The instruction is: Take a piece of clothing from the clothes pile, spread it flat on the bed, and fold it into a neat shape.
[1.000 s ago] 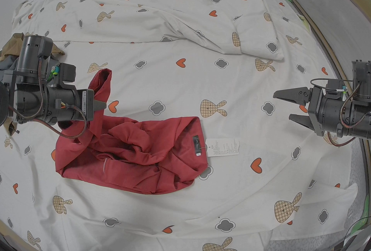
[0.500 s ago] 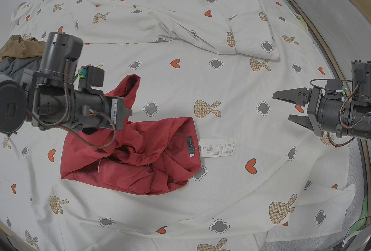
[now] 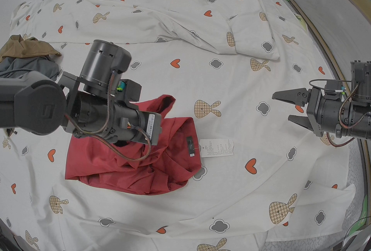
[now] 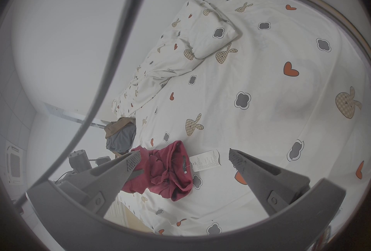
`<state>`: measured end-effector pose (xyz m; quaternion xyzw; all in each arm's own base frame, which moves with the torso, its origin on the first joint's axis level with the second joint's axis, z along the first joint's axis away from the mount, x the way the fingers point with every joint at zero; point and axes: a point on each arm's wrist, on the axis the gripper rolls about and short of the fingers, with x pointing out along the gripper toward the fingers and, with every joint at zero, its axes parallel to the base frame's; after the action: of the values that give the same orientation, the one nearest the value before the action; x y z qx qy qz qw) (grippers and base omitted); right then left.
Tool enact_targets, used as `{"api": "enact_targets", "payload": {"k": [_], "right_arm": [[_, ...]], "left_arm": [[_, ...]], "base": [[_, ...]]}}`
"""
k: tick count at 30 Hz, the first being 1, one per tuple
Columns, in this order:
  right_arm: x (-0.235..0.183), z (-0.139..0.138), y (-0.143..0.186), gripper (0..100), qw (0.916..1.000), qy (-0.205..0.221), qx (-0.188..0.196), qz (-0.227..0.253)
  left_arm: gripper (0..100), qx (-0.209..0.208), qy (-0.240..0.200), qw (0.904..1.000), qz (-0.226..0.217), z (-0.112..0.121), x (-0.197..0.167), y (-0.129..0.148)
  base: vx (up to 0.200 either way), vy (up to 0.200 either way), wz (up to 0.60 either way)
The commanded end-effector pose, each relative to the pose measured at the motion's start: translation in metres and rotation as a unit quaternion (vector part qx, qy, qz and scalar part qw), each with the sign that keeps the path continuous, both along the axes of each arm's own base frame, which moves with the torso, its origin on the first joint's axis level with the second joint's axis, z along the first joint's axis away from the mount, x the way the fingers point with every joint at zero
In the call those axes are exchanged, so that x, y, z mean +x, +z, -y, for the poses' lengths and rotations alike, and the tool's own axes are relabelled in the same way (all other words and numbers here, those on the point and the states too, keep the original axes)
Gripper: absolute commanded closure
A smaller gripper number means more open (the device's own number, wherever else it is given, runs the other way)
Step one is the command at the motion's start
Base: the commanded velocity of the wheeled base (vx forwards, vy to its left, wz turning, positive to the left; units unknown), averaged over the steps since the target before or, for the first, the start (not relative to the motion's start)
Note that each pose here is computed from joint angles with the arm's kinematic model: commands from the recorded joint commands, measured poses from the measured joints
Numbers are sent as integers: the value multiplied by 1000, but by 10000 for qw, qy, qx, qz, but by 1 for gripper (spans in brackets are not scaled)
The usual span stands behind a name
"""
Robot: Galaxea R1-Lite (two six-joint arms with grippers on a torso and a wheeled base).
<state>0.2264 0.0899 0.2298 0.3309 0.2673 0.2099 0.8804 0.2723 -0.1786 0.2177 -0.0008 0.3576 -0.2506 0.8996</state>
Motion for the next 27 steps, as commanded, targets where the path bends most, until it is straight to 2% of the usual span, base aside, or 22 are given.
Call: {"api": "enact_targets", "payload": {"k": [1,4,5,11,14,20,23,27], "right_arm": [[0,0,-1,0,10000,8,0,-12],[1,0,-1,0,10000,11,-9,-15],[1,0,-1,0,10000,8,-3,-19],[1,0,-1,0,10000,11,-9,-15],[0,-1,-1,0,10000,16,-5,-26],[-1,-3,-4,0,10000,64,-25,-58],[-5,-13,-12,0,9988,418,-6,-239],[-12,-39,-25,0,9908,1114,199,-742]], "left_arm": [[100,86,-107,9997,-206,13,1,-12],[100,135,-155,9994,-285,18,3,-20],[0,149,-178,9993,-303,20,2,-21],[0,100,-345,9991,-235,31,0,-22],[0,-143,-435,9989,61,34,-5,-11],[0,-291,-489,9982,172,23,-17,3],[0,-193,-167,9997,49,-2,-16,-4],[0,-198,499,9985,56,-48,-16,-1]], "base": [[0,0,0],[0,0,0],[0,0,0],[0,0,0],[0,0,0],[0,0,0],[0,0,0],[0,0,0]]}}
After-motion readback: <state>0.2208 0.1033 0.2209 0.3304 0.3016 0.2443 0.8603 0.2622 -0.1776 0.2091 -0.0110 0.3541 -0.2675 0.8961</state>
